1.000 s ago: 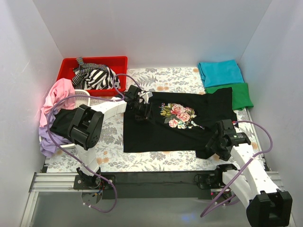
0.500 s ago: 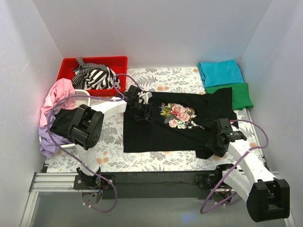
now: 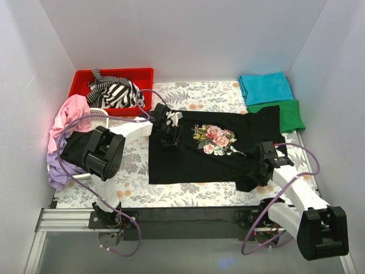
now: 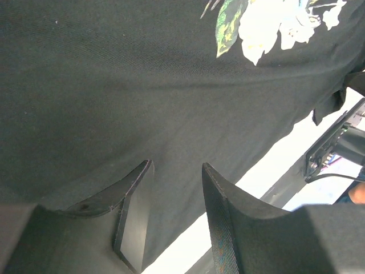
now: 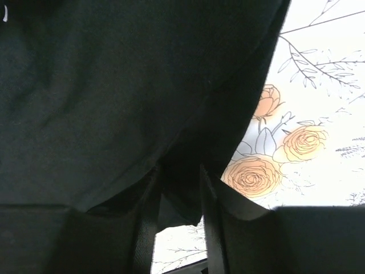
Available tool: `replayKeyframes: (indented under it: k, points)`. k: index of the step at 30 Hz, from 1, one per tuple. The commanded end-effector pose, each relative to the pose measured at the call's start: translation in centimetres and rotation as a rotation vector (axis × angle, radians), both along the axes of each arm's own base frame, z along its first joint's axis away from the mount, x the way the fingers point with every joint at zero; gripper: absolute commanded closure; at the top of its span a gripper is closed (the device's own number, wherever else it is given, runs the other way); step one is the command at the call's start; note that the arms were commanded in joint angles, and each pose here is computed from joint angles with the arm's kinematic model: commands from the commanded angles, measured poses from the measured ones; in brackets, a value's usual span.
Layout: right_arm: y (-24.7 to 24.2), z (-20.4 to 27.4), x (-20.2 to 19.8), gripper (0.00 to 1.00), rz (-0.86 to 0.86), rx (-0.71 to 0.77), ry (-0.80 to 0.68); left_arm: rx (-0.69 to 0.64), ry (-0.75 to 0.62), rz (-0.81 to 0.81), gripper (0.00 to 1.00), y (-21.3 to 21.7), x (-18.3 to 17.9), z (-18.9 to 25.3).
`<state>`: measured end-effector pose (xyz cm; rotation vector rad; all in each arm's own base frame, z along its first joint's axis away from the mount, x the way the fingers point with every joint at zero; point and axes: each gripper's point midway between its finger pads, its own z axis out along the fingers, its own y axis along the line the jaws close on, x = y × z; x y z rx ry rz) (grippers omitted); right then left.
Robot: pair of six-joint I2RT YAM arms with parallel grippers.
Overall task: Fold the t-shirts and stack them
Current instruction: Fold the tshirt
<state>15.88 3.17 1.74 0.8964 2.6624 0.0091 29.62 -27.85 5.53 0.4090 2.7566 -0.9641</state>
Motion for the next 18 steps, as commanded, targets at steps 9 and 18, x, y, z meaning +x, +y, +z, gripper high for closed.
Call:
replayKeyframes:
  k: [9, 18]
  points:
    - [0.8, -1.7, -0.3, 0.39, 0.039, 0.009, 0.042, 0.011, -0.017, -0.012, 0.62, 0.3, 0.0, 0.5]
    - [1.1, -0.5, 0.3, 0.73, 0.057, -0.028, -0.005, 0.018, -0.012, -0.013, 0.62, 0.3, 0.0, 0.2]
